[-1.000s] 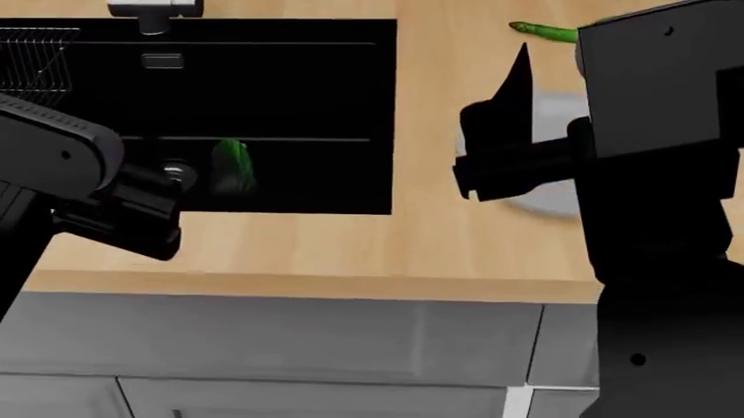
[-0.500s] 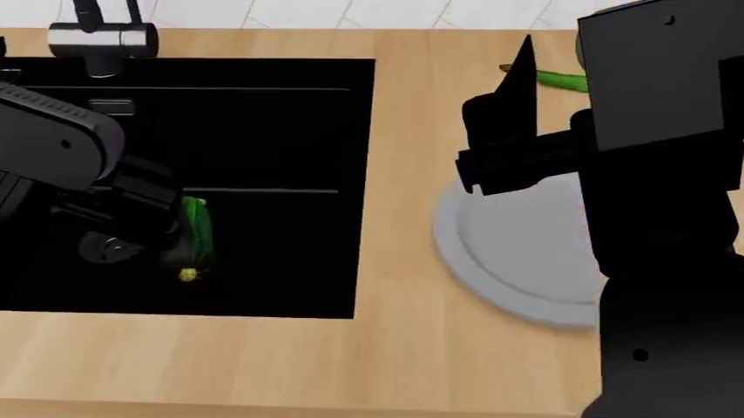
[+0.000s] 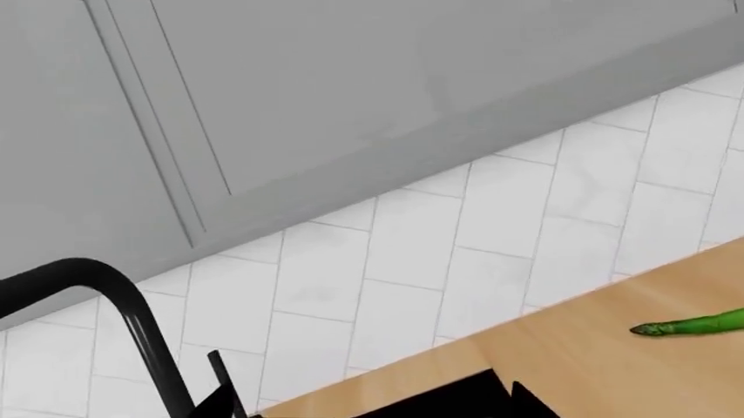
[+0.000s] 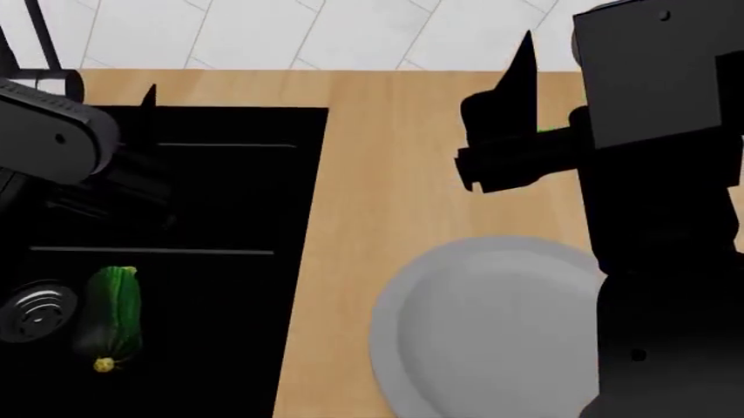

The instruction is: Pick the zucchini from the sink and place it on the plate located on the counter

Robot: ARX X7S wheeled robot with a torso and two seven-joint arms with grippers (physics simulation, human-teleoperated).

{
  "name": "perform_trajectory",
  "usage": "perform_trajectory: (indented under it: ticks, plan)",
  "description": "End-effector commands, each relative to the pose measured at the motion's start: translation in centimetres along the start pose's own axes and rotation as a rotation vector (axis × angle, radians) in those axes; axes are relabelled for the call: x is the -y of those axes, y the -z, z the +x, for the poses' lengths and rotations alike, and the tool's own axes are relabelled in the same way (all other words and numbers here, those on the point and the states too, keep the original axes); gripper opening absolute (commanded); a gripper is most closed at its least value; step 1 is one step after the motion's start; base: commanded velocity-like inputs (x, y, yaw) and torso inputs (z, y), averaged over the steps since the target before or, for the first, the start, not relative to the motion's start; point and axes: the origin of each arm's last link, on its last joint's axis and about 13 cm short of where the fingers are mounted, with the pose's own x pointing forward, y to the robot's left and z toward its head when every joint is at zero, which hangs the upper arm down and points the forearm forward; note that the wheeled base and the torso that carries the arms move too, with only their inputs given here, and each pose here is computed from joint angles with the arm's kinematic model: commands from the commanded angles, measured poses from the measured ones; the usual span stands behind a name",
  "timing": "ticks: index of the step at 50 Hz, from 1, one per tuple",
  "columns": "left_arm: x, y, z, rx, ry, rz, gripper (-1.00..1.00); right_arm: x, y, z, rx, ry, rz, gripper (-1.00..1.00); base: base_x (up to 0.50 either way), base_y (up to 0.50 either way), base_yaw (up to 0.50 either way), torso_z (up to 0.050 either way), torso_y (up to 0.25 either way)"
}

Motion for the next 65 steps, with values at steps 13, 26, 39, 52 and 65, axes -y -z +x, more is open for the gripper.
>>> perform_trajectory:
  ticks: [13,26,39,52,65]
  plan:
    - [0.2,1.5,-0.2,-0.048,-0.063,-0.057,1.0,-1.0,1.3,-0.2,0.007,-0.01,0.013,1.0,0.0,0.0,0.0,0.0,0.0]
    - [0.2,1.6,-0.2,-0.081,-0.077,-0.047,1.0,-0.9,1.2,-0.3,0.008,-0.009,0.013,1.0,0.0,0.0,0.0,0.0,0.0]
    - [0.0,1.8,-0.1,-0.099,-0.091,-0.05,1.0,-0.7,0.6,-0.3,0.016,-0.004,-0.003,1.0,0.0,0.0,0.0,0.0,-0.017]
    - [0.1,1.4,0.0,-0.1,-0.092,-0.056,1.0,-0.4,0.3,-0.2,0.021,0.002,-0.008,1.0,0.0,0.0,0.0,0.0,-0.187]
    - [-0.5,1.4,1.5,-0.193,-0.064,-0.082,1.0,-0.1,-0.3,-0.3,0.024,0.002,-0.01,1.0,0.0,0.0,0.0,0.0,-0.071]
